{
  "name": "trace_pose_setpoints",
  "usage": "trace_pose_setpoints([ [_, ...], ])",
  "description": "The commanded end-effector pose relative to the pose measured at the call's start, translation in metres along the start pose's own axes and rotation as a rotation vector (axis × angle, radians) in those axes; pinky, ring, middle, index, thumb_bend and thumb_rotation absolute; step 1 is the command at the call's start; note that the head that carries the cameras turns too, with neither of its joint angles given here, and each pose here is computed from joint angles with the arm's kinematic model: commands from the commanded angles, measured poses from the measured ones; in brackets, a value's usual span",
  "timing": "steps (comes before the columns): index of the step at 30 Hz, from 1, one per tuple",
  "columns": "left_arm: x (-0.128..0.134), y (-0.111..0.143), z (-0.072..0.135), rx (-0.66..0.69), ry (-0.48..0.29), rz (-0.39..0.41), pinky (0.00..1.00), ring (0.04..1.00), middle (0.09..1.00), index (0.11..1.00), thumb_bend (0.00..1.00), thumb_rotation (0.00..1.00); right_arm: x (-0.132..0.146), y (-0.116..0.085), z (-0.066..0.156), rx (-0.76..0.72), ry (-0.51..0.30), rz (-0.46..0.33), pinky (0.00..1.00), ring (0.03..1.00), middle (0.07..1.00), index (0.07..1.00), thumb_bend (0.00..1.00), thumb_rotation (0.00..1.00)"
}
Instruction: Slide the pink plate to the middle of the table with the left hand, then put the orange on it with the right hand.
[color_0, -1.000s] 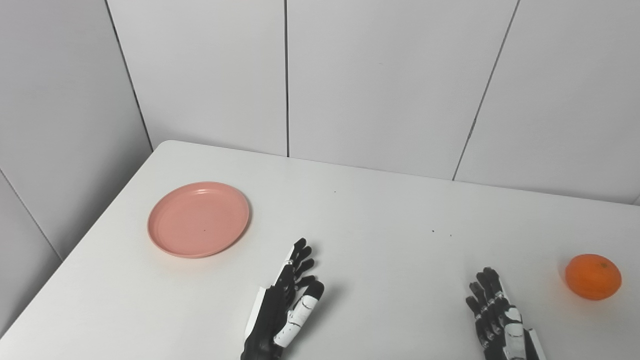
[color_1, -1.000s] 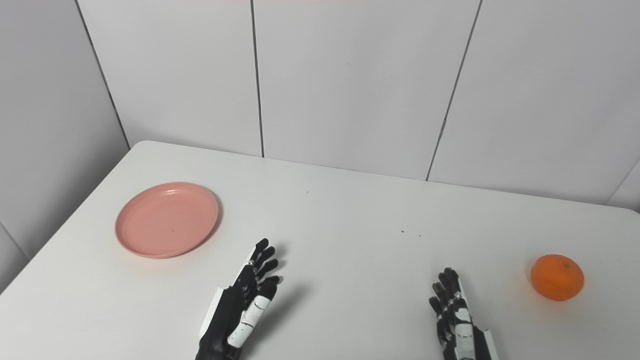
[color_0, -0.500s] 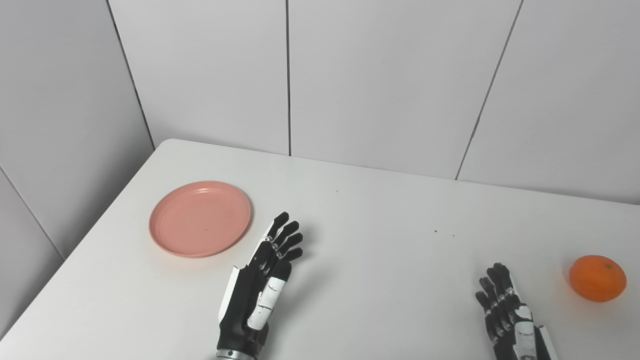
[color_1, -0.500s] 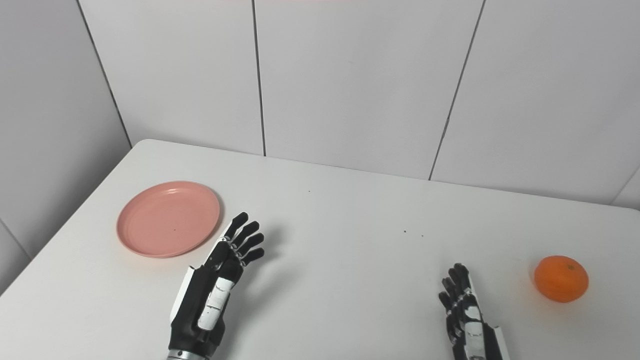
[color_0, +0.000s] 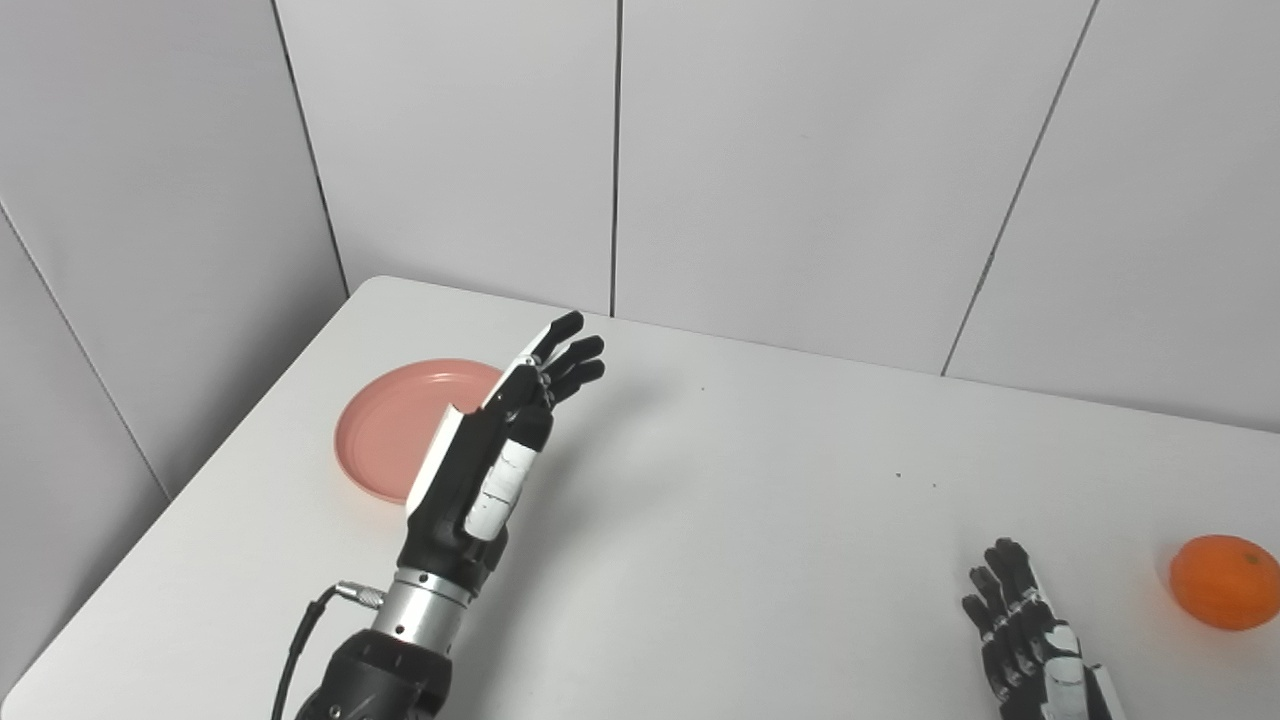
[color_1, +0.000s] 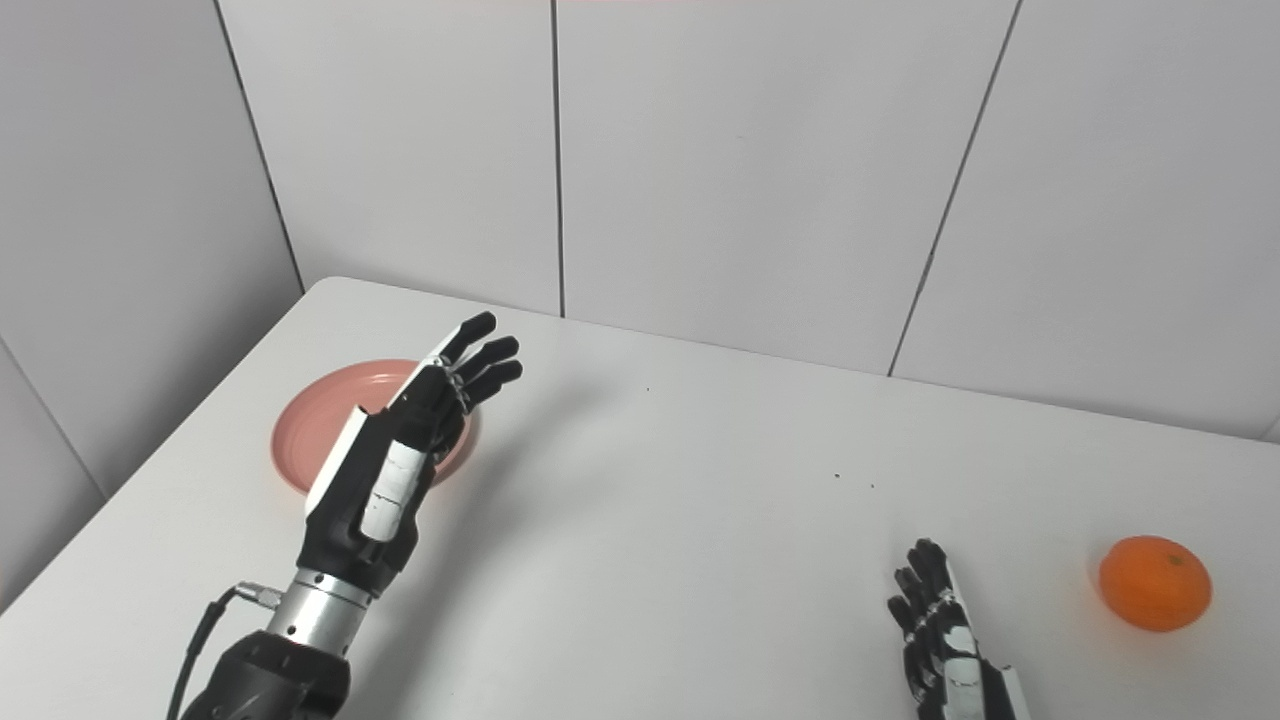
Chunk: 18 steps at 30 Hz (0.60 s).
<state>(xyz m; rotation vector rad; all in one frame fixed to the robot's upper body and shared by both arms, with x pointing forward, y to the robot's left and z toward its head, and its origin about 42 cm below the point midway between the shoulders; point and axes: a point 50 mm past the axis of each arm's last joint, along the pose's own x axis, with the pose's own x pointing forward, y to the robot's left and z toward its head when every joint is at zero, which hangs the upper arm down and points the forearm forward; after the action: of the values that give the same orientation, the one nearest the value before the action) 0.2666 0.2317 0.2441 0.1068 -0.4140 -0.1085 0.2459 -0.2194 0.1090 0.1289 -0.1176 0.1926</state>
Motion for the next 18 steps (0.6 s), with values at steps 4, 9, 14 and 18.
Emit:
trace_pose_setpoints([
  [4, 0.022, 0.024, 0.011, 0.027, -0.059, -0.013, 0.90, 0.868, 0.858, 0.859, 1.00, 0.96, -0.020, -0.010, -0.027, -0.013, 0.094, -0.023, 1.00, 0.987, 0.986, 0.957, 0.73, 1.00],
  [9, 0.040, 0.061, -0.004, 0.031, -0.067, 0.006, 0.87, 0.859, 0.861, 0.859, 1.00, 0.93, -0.020, -0.010, -0.027, -0.012, 0.093, -0.023, 1.00, 0.990, 0.986, 0.954, 0.73, 1.00],
  [14, 0.058, 0.089, -0.018, 0.010, -0.074, -0.010, 0.82, 0.859, 0.876, 0.876, 1.00, 0.93, -0.021, -0.010, -0.028, -0.003, 0.093, -0.023, 1.00, 0.989, 0.984, 0.951, 0.72, 1.00],
  [18, 0.068, 0.104, -0.027, -0.014, -0.065, -0.007, 0.81, 0.835, 0.860, 0.856, 1.00, 0.91, -0.022, -0.011, -0.028, -0.003, 0.099, -0.022, 1.00, 0.988, 0.982, 0.951, 0.73, 1.00],
])
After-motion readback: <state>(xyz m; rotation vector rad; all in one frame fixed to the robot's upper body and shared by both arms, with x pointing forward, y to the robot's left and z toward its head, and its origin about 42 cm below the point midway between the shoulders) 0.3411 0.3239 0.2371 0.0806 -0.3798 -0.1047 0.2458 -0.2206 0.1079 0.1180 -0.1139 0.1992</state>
